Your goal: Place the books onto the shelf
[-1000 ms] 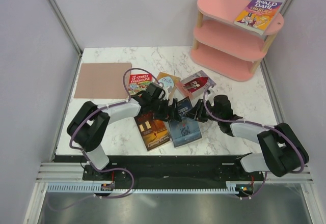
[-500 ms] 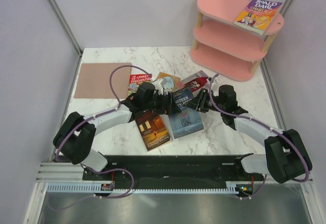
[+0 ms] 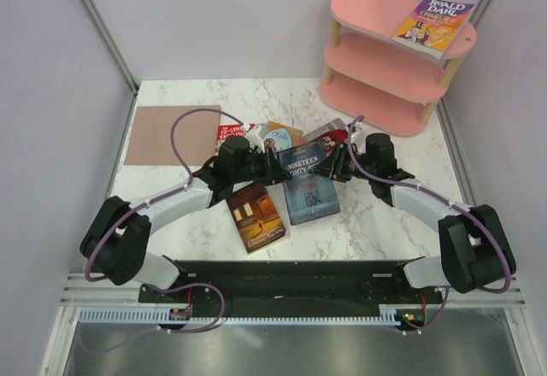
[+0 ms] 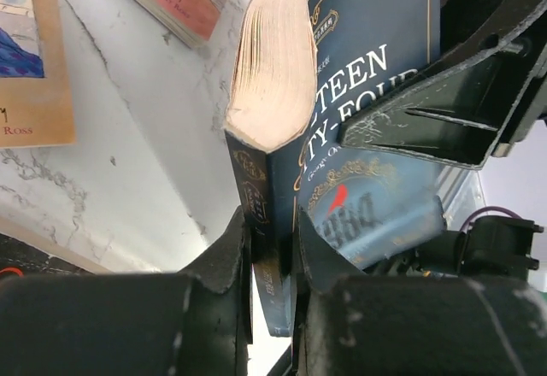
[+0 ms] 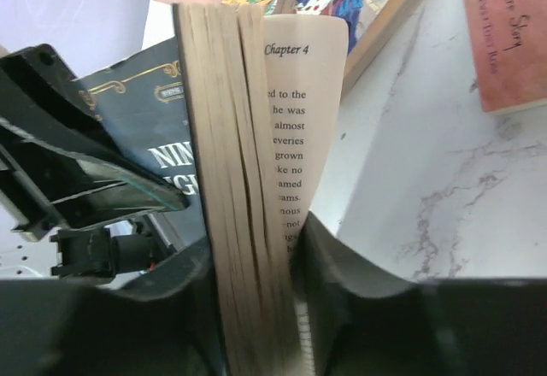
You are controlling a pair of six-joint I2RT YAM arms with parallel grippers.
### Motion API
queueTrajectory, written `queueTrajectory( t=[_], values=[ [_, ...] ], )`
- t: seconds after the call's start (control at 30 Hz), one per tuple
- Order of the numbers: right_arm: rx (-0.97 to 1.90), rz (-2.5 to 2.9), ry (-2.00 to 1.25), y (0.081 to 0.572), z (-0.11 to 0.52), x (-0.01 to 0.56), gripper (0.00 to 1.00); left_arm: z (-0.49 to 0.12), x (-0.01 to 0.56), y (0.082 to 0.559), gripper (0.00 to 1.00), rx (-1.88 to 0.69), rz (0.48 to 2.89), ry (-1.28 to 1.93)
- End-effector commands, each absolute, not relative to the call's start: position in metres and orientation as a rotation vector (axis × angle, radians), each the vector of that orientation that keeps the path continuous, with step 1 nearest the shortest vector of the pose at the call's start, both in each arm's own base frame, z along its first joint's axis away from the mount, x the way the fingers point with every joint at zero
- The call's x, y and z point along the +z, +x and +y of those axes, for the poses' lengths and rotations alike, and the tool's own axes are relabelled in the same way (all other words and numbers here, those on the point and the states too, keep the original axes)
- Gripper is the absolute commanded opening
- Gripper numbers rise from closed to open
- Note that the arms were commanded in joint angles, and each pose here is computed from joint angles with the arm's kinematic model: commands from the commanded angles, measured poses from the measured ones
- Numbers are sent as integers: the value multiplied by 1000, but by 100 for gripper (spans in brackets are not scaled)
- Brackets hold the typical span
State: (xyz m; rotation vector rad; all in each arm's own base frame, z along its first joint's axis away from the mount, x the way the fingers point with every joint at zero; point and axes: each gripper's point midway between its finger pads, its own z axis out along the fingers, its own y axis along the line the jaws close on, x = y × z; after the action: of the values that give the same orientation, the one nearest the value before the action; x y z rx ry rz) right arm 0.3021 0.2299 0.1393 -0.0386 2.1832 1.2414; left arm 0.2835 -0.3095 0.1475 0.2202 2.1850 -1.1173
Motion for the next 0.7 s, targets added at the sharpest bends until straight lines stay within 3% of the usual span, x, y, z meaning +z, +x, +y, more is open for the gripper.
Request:
queueTrajectory(
  t=[0.0, 0.07, 0.27, 0.67],
  values=[
    [1209, 2216, -17, 293, 225, 130, 48, -332, 257, 297, 2, -1289, 1855, 334],
    [1184, 2215, 5, 292, 218, 126, 57, -335, 272, 302, 2, -1327, 1827, 344],
    [1139, 2156, 105, 286, 187, 127, 69, -343, 305, 312, 2, -1433, 1766, 416],
    [1345, 1911, 184, 252, 172, 153, 84, -361, 336, 313, 2, -1734, 1637, 486]
  ],
)
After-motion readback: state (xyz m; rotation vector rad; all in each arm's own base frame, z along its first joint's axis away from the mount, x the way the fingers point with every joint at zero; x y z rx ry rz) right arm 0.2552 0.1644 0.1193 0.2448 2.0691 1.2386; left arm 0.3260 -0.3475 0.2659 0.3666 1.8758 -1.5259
